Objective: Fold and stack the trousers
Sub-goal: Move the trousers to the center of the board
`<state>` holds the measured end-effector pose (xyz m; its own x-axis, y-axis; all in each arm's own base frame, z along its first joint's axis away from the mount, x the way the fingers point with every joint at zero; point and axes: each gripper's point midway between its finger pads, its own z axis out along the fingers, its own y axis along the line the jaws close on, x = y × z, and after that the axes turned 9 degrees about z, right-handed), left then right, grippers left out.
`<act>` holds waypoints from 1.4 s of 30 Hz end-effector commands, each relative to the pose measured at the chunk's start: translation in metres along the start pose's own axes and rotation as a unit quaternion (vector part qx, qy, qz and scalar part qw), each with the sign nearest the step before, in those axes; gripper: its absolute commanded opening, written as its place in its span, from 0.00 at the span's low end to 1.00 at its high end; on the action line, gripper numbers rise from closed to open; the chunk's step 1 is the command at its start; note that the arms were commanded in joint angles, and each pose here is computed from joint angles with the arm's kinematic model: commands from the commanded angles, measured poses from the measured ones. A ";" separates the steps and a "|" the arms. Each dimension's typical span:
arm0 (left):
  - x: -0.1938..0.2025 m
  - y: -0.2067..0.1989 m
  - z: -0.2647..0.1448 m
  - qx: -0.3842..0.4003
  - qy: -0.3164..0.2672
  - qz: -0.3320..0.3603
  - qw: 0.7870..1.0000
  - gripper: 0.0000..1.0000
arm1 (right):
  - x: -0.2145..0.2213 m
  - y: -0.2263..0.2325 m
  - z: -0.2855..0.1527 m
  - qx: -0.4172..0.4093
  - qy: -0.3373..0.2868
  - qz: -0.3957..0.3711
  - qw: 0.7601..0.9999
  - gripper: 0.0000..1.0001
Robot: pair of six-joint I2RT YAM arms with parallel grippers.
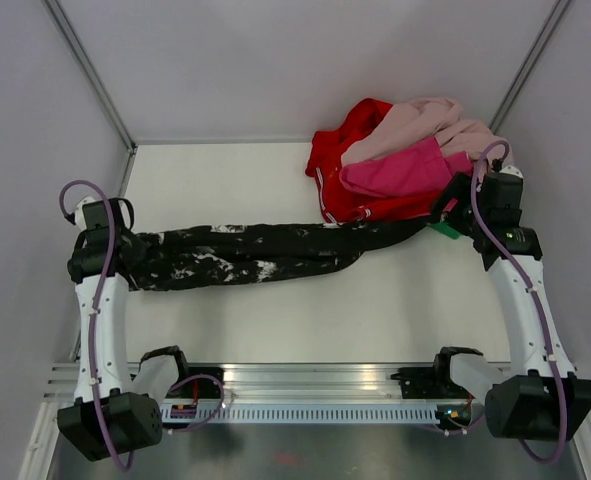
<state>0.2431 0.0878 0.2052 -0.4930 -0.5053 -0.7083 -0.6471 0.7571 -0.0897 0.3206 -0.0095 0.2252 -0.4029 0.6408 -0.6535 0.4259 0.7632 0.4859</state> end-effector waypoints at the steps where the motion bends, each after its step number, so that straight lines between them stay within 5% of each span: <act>1: -0.004 -0.009 0.003 0.030 -0.014 0.010 0.999 0.02 | -0.002 0.029 0.013 -0.072 0.006 -0.006 0.997 0.90; 4: -0.001 -0.020 0.002 0.067 -0.006 0.034 0.997 0.06 | 0.020 0.011 0.038 -0.045 0.029 0.009 0.999 0.90; 5: -0.001 -0.025 0.000 0.082 -0.003 0.044 0.996 0.36 | 0.024 0.006 0.044 -0.031 0.034 0.015 0.999 0.90; 10: -0.022 -0.086 -0.066 0.244 -0.037 0.106 0.963 0.97 | 0.039 -0.016 0.063 0.013 0.049 0.018 0.999 0.90; 11: -0.013 -0.115 -0.093 0.291 -0.044 0.140 0.945 1.00 | 0.038 -0.019 0.064 0.019 0.045 0.017 0.999 0.91; 15: 0.004 -0.197 -0.157 0.438 -0.073 0.182 0.877 1.00 | 0.025 -0.010 0.078 0.017 0.033 0.029 0.999 0.91; 16: 0.023 -0.211 -0.156 0.458 -0.055 0.196 0.865 1.00 | 0.016 -0.003 0.085 0.014 0.029 0.031 0.999 0.91; 19: 0.103 -0.275 -0.192 0.557 -0.034 0.286 0.779 1.00 | 0.001 0.018 0.100 -0.011 0.030 0.033 0.999 0.90; 23: 0.170 -0.329 -0.201 0.570 -0.093 0.419 0.701 1.00 | -0.018 0.029 0.119 -0.015 0.014 0.031 0.999 0.89; 31: 0.200 -0.409 -0.152 0.525 -0.160 0.460 0.698 0.96 | -0.003 0.037 0.166 -0.028 0.041 0.096 0.994 0.82; 35: 0.215 -0.428 -0.118 0.480 -0.161 0.485 0.713 0.97 | -0.014 0.045 0.174 -0.040 0.022 0.113 0.993 0.76; 42: 0.242 -0.474 -0.103 0.485 -0.146 0.506 0.698 0.99 | -0.018 0.054 0.192 -0.044 0.035 0.113 0.992 0.75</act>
<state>0.3528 -0.4155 0.1232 -0.2676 0.5124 -0.8160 0.7095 0.6777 0.1929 0.4723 0.0015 0.1280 -0.4232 0.7819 -0.4577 0.5084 0.6231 0.5943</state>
